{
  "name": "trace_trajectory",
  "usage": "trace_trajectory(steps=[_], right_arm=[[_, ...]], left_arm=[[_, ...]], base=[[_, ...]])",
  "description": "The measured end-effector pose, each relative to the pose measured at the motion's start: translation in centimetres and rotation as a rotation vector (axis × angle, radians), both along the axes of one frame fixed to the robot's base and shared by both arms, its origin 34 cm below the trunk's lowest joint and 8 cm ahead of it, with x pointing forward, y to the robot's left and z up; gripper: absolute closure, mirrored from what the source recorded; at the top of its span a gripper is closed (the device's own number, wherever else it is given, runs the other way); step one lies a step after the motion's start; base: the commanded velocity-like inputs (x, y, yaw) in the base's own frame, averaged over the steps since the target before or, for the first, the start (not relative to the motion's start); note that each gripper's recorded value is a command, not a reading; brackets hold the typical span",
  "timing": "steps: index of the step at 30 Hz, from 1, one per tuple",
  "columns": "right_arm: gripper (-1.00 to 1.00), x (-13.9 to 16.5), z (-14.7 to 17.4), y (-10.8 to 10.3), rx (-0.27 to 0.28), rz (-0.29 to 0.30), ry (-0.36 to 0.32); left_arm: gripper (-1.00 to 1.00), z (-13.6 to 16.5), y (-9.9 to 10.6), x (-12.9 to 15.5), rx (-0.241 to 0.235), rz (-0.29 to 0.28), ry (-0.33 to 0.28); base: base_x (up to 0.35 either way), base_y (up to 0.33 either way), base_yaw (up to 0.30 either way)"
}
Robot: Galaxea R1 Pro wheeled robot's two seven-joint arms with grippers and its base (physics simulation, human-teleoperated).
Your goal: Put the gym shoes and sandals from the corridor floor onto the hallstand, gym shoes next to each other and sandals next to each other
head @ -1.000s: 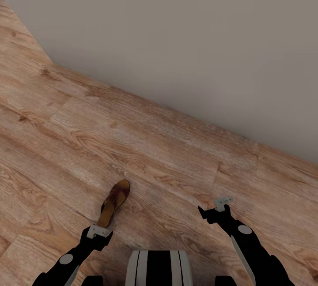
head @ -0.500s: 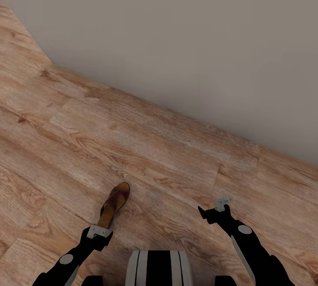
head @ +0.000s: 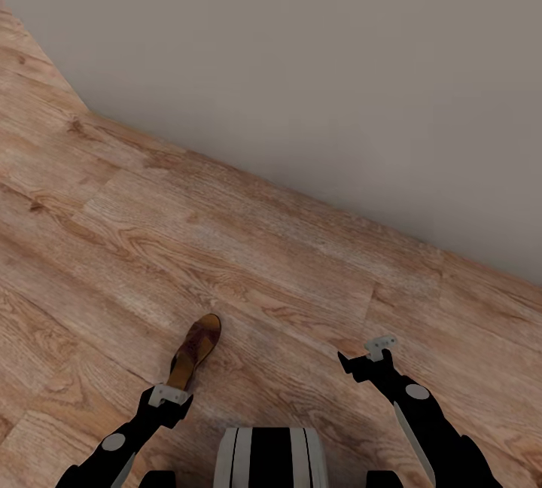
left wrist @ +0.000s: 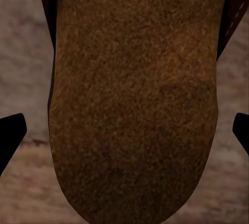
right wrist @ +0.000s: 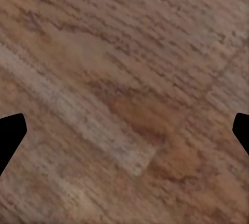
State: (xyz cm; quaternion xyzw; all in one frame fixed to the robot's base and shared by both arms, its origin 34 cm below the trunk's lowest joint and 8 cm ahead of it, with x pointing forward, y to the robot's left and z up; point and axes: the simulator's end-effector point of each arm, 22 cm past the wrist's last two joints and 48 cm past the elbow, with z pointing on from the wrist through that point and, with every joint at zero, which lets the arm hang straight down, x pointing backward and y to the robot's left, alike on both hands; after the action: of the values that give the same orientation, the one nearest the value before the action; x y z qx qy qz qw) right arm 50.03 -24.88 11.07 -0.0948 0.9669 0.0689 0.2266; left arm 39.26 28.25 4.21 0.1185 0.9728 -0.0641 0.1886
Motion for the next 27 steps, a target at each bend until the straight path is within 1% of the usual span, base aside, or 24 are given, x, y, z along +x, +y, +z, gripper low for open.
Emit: trace_trajectory(steps=[3,4,11,27], right_arm=[[-1.00,0.00,0.00,0.00,0.000,0.000,0.000],[-1.00,0.00,0.00,0.00,0.000,0.000,0.000],[-1.00,0.00,0.00,0.00,0.000,0.000,0.000],[-1.00,0.00,0.00,0.00,0.000,0.000,0.000]], left_arm=[[-1.00,0.00,-0.01,-0.01,0.000,0.000,0.000],[1.00,0.00,-0.02,-0.03,0.000,0.000,0.000],[1.00,-0.01,-0.25,-0.09,-0.004,-0.006,0.001],[1.00,0.03,0.15,0.11,0.001,0.005,-0.002]], base=[[0.002,0.000,0.000],[0.001,0.000,0.000],[0.000,0.000,0.000],[0.000,0.000,0.000]])
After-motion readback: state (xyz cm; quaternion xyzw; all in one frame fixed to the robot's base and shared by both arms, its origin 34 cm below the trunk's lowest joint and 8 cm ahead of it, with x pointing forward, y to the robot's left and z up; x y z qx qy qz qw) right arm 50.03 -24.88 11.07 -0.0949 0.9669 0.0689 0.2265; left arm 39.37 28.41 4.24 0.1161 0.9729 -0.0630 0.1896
